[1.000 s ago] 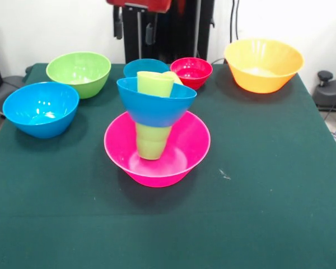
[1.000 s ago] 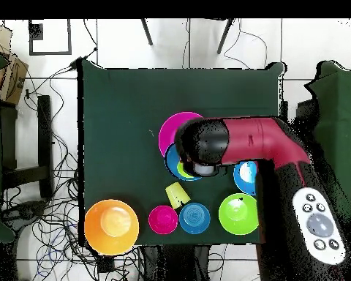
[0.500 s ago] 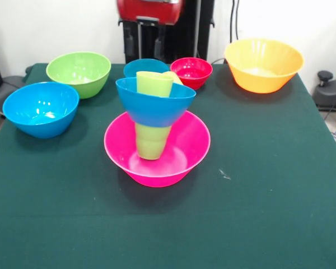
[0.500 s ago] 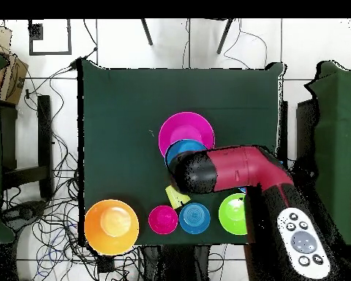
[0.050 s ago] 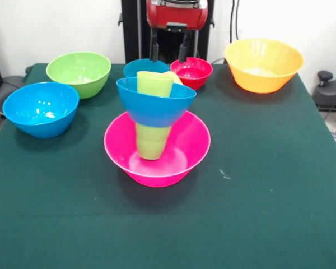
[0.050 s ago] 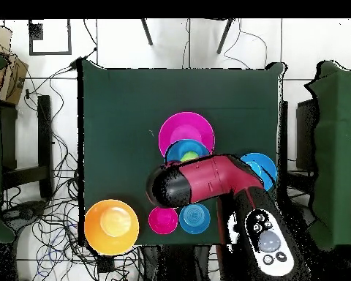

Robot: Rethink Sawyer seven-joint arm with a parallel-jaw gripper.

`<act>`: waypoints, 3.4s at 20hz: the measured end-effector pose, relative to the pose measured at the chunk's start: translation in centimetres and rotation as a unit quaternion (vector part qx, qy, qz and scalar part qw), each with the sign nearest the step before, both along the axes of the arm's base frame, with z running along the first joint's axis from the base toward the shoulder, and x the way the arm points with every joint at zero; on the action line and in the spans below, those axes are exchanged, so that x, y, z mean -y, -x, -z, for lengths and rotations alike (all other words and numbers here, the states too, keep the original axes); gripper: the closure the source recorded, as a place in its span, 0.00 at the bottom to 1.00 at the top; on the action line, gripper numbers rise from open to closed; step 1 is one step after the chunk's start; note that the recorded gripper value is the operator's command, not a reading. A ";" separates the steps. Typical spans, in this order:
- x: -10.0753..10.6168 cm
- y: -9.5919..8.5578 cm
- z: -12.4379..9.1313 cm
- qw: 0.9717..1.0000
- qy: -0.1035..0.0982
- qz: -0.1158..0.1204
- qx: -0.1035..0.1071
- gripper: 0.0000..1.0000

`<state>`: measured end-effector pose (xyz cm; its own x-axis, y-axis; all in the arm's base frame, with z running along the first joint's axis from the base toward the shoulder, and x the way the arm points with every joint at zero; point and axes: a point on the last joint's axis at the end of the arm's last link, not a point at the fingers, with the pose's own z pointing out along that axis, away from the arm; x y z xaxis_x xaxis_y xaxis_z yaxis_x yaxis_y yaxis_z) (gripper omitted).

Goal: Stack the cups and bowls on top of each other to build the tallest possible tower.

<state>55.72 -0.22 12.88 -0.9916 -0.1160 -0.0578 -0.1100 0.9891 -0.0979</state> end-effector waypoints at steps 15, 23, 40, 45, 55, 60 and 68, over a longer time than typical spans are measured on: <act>1.0 1.4 3.7 1.000 -0.017 0.014 -0.005 0.00; 1.6 2.3 5.2 0.999 -0.021 0.022 -0.013 0.00; 2.1 2.6 5.9 0.999 -0.021 0.028 -0.011 0.00; 2.1 2.5 5.8 0.999 -0.022 0.030 -0.010 0.00; 2.2 0.0 5.1 0.999 -0.018 0.039 0.004 0.00; 1.6 -2.9 4.9 0.999 -0.020 0.048 0.012 0.00; 1.7 -5.0 5.1 0.998 -0.018 0.059 0.004 0.00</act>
<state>60.67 -1.91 7.78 -0.9977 0.0029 -0.0670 0.0071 0.9980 -0.0623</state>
